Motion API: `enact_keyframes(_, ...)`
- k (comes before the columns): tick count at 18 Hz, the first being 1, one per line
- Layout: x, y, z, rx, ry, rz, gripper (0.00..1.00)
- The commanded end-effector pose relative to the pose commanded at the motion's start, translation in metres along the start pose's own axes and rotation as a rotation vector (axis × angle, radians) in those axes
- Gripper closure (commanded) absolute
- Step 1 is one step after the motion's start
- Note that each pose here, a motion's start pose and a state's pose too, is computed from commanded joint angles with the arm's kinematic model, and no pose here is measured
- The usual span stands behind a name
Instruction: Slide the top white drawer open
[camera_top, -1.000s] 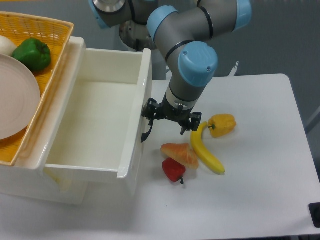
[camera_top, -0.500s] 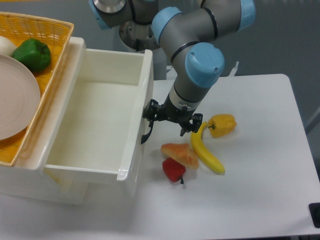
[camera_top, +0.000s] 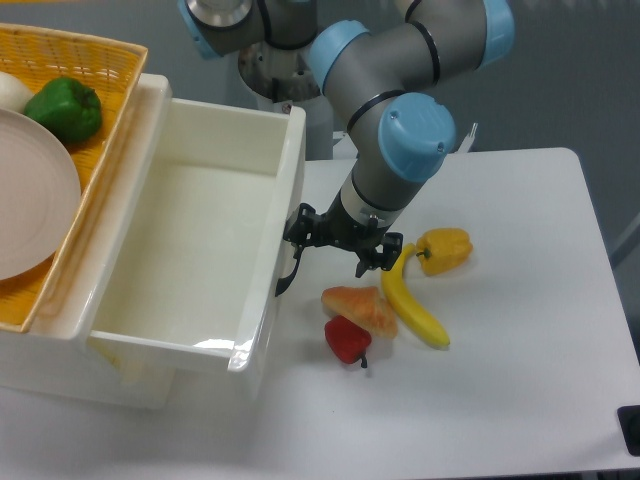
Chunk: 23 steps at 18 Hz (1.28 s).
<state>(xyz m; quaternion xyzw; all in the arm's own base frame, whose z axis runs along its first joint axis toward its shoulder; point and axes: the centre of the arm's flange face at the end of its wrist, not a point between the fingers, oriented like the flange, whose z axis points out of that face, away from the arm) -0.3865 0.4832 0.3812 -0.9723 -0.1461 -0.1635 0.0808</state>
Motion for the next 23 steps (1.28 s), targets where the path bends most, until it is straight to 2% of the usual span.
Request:
enact_keyframes(8,-0.009,0.002,-0.013,0.022,-0.018,-0.011,0.0)
enact_keyframes(12,-0.019,-0.001,-0.016,0.027,-0.121,0.016,0.0)
enact_keyframes(13,-0.021,-0.001,-0.015,0.021,-0.129,0.034,0.0)
enact_keyframes(16,-0.028,0.001,-0.01,-0.031,-0.174,0.219,0.0)
enact_keyframes(18,-0.033,0.004,-0.009,-0.081,-0.205,0.29,0.0)
enact_keyframes(23,-0.052,0.014,-0.014,-0.087,-0.21,0.308,0.0)
